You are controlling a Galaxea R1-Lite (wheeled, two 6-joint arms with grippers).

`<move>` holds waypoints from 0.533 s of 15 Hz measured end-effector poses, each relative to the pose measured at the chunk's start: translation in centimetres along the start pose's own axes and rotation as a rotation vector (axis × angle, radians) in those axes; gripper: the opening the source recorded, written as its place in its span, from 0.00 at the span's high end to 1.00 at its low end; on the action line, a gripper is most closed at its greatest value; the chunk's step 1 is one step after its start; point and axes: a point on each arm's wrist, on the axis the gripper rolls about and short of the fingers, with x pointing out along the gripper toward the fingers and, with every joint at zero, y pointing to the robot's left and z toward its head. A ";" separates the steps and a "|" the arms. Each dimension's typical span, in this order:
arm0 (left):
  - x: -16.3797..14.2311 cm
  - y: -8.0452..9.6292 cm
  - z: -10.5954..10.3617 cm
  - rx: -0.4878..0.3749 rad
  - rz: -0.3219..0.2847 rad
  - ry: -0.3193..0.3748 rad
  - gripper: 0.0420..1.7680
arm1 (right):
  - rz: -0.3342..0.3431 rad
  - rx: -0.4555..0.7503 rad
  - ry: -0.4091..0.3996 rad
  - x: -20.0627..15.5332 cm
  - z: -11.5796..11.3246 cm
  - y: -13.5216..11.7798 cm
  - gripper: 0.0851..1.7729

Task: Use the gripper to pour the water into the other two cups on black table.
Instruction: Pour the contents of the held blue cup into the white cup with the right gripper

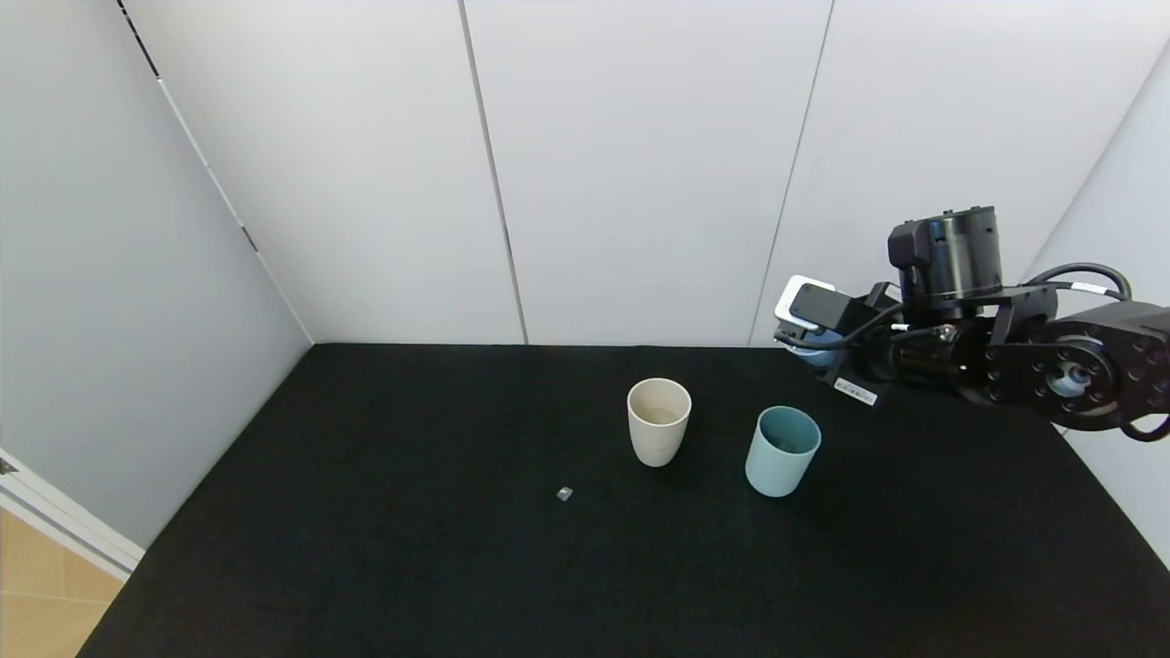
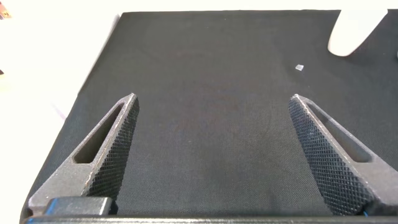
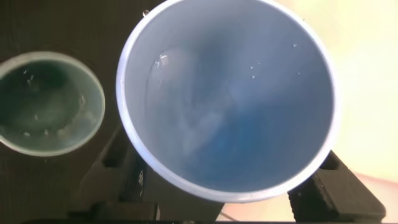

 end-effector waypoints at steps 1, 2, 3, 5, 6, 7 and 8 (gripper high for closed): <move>0.0 0.0 0.0 0.000 0.000 0.000 0.03 | 0.002 -0.003 -0.012 -0.1 0.6 0.0 0.31; 0.0 0.0 0.0 0.000 0.000 0.000 0.03 | -0.001 -0.003 -0.028 -0.2 1.2 0.0 0.31; 0.0 0.0 0.0 0.000 0.000 0.000 0.03 | -0.001 -0.006 -0.039 -0.2 1.7 0.0 0.31; 0.0 0.0 0.0 0.000 0.000 0.000 0.03 | -0.003 -0.011 -0.065 -0.1 2.8 0.2 0.31; 0.0 0.0 0.0 0.000 0.000 0.000 0.03 | -0.005 -0.014 -0.078 0.0 3.4 0.3 0.31; 0.0 0.0 0.0 0.000 0.000 0.000 0.03 | -0.005 -0.017 -0.093 0.1 4.1 0.5 0.31; 0.0 0.0 0.0 0.000 0.000 0.000 0.03 | -0.004 -0.021 -0.105 0.2 4.7 0.8 0.31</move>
